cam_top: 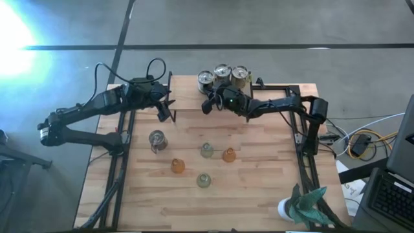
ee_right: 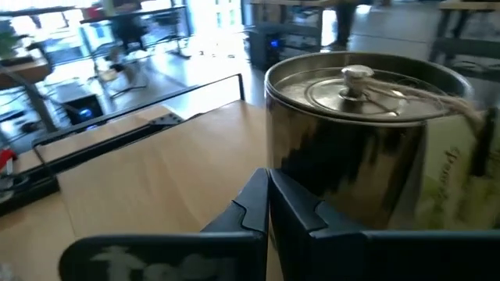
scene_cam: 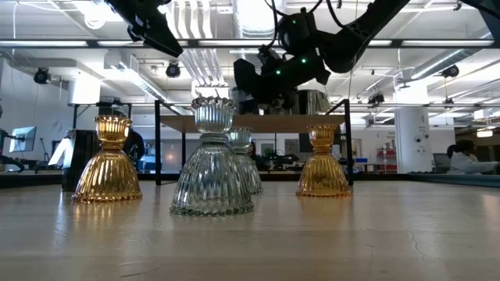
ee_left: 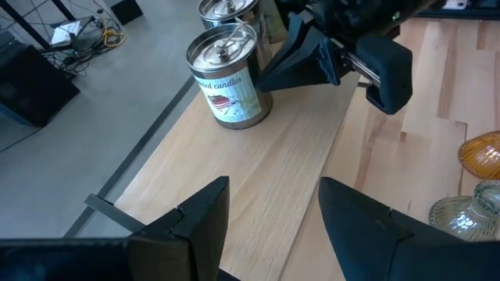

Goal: Pick & Place candle stick holders
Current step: Put the silver scented candle on the shelf

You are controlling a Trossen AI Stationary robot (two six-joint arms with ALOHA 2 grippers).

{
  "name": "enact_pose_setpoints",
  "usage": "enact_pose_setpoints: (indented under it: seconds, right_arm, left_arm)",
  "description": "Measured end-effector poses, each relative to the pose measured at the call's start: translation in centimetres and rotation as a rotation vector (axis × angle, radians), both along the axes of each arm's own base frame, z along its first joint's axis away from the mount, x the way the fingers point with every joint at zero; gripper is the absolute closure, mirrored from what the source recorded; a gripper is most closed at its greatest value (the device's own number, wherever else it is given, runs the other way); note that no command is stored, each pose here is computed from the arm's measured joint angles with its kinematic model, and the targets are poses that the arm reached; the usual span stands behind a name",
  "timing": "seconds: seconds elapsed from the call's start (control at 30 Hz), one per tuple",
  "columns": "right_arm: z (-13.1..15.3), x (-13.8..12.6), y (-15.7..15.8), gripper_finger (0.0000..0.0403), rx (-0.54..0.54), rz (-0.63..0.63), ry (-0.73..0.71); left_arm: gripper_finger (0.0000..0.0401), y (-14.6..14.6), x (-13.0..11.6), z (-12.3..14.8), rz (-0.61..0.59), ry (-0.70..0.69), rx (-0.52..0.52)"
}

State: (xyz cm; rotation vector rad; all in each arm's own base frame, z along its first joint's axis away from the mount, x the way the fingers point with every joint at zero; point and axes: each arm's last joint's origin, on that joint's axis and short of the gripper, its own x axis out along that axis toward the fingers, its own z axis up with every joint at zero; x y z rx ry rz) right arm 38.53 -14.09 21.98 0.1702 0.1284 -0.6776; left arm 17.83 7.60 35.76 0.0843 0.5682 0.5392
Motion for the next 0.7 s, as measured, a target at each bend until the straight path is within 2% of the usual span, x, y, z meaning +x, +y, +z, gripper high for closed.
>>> enact_pose_setpoints:
  seconds: [0.7]
  right_arm:
    - [0.5,0.7,2.3,0.0394,0.005,-0.176,-0.055]
  left_arm:
    - [0.0199,0.0,0.0,0.0,0.001,0.000,0.000]
